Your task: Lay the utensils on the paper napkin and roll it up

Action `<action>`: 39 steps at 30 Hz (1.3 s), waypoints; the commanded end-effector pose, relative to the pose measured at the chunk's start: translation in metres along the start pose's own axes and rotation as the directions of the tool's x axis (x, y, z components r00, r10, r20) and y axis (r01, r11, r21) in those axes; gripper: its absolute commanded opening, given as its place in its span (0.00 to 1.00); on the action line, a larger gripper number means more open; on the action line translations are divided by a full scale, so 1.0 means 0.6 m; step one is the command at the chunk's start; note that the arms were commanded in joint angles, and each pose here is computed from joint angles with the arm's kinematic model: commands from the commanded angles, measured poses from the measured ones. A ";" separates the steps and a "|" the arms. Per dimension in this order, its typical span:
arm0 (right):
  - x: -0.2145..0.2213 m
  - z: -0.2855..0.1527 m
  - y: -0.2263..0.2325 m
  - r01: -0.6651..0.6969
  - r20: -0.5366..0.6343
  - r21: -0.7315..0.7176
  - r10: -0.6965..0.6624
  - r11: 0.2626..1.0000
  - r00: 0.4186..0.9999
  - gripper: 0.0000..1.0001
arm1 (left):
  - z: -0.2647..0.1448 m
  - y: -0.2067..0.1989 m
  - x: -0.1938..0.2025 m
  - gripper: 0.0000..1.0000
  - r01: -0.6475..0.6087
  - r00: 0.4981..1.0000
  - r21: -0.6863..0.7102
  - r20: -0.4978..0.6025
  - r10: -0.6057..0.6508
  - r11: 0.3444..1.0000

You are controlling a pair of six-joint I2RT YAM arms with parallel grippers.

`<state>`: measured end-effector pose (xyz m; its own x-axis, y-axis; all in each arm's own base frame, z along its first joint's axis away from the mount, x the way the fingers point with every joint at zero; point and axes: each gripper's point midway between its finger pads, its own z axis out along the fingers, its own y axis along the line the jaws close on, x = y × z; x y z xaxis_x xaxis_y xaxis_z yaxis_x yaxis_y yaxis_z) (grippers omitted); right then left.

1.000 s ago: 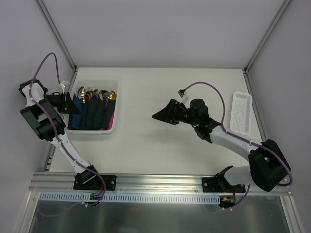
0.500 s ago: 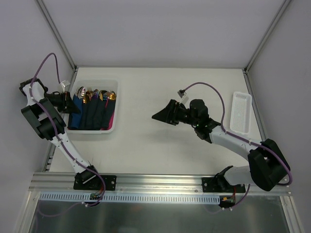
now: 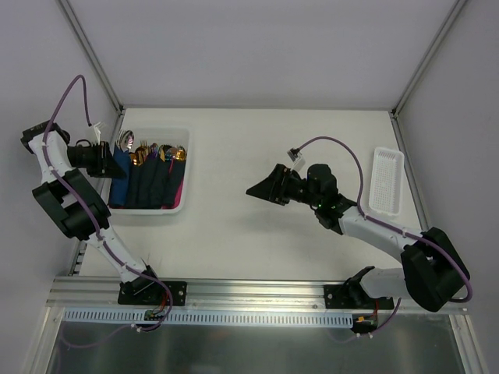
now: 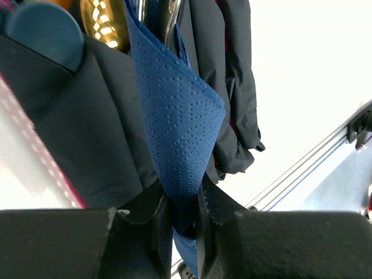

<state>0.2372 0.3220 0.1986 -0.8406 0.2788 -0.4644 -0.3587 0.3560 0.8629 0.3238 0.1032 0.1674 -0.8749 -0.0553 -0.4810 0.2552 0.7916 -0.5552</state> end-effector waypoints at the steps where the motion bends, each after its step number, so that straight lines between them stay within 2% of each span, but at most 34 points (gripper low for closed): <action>1: -0.014 -0.009 0.039 0.047 0.039 -0.074 -0.044 0.996 0.998 0.76 | -0.021 -0.068 0.045 0.00 0.096 0.993 0.078 -0.074 -0.090 0.992; 10: -0.013 -0.006 0.035 0.043 0.035 -0.068 -0.041 0.997 0.999 0.76 | -0.011 -0.037 0.065 0.00 0.154 0.981 0.064 -0.132 -0.145 0.986; 19: -0.012 0.003 0.026 0.032 0.024 -0.056 -0.031 0.998 0.999 0.76 | 0.019 -0.005 0.053 0.00 0.171 0.971 0.076 -0.183 -0.155 0.982; 27: -0.014 0.008 0.024 0.026 0.019 -0.053 -0.025 0.998 0.999 0.76 | 0.036 0.024 0.028 0.00 0.210 0.966 0.089 -0.172 -0.193 0.974; 32: -0.012 0.007 0.023 0.024 0.020 -0.051 -0.023 0.998 1.000 0.76 | 0.048 0.040 0.038 0.01 0.226 0.957 0.084 -0.204 -0.206 0.970; 35: -0.013 0.007 0.024 0.025 0.020 -0.052 -0.024 0.998 1.000 0.76 | 0.049 0.044 0.039 0.05 0.225 0.956 0.071 -0.206 -0.207 0.972; 38: -0.013 0.007 0.025 0.024 0.019 -0.055 -0.023 0.998 1.000 0.76 | 0.048 0.047 0.037 0.16 0.222 0.958 0.060 -0.202 -0.206 0.973; 39: -0.012 0.007 0.024 0.022 0.017 -0.052 -0.022 0.998 1.000 0.76 | 0.047 0.047 0.038 0.22 0.222 0.957 0.056 -0.202 -0.207 0.973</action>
<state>0.2382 0.3229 0.1944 -0.8457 0.2780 -0.4556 -0.3482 0.3595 0.8658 0.3377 0.1184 0.1093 -0.9533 -0.0913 -0.2878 0.1205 0.7589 -0.6399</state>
